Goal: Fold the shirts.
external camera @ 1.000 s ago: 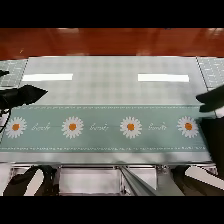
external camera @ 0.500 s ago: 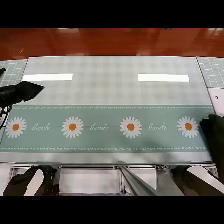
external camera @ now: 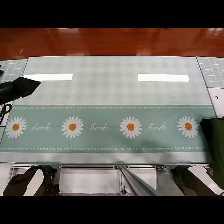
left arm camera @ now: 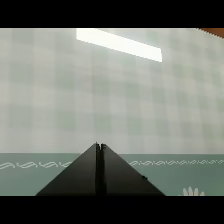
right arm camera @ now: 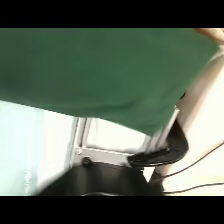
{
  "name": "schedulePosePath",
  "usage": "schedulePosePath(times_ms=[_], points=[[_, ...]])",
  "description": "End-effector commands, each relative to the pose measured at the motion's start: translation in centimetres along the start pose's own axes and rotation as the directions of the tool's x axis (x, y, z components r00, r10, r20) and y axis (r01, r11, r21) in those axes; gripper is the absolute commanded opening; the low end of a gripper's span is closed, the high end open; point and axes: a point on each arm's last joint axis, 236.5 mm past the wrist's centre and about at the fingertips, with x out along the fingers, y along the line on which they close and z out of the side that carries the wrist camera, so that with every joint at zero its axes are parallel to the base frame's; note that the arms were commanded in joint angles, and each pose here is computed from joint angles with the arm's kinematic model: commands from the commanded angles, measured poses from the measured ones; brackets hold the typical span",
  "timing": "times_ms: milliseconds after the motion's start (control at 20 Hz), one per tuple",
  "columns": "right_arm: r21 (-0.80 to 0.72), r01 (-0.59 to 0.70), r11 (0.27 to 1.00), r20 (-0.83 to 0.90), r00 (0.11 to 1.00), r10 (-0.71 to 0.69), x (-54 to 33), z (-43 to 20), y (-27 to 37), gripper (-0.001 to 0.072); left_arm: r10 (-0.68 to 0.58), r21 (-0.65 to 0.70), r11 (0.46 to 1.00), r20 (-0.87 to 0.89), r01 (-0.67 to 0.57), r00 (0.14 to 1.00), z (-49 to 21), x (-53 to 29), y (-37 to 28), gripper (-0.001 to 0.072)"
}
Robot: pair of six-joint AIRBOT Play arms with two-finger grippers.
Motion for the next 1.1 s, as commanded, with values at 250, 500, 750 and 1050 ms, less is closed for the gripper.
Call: schedulePosePath(times_ms=[250,500,750,1050], points=[[-0.694,-0.598,0.402,0.049,0.518,0.854,-11.0,-3.1,33.1,0.002,-0.137,-0.06,0.989,-0.047,0.134,0.989,1.2,3.4,-3.5,0.0021],[-0.986,-0.014,0.167,0.064,0.89,0.451,2.2,-16.8,38.1,0.0021,0.204,0.3,0.943,-0.177,-0.145,0.963,0.9,9.3,-3.8,0.0021],[-0.972,0.088,0.218,0.133,0.97,0.202,7.4,-17.3,35.6,0.0021,0.275,0.262,0.951,-0.459,-0.167,0.845,-6.8,11.2,-1.5,0.0022],[-0.967,0.083,0.24,0.137,0.966,0.22,7.3,-17.2,36.0,0.0021,0.278,0.265,0.949,-0.461,-0.168,0.843,-6.8,11.4,-1.2,0.0022]])
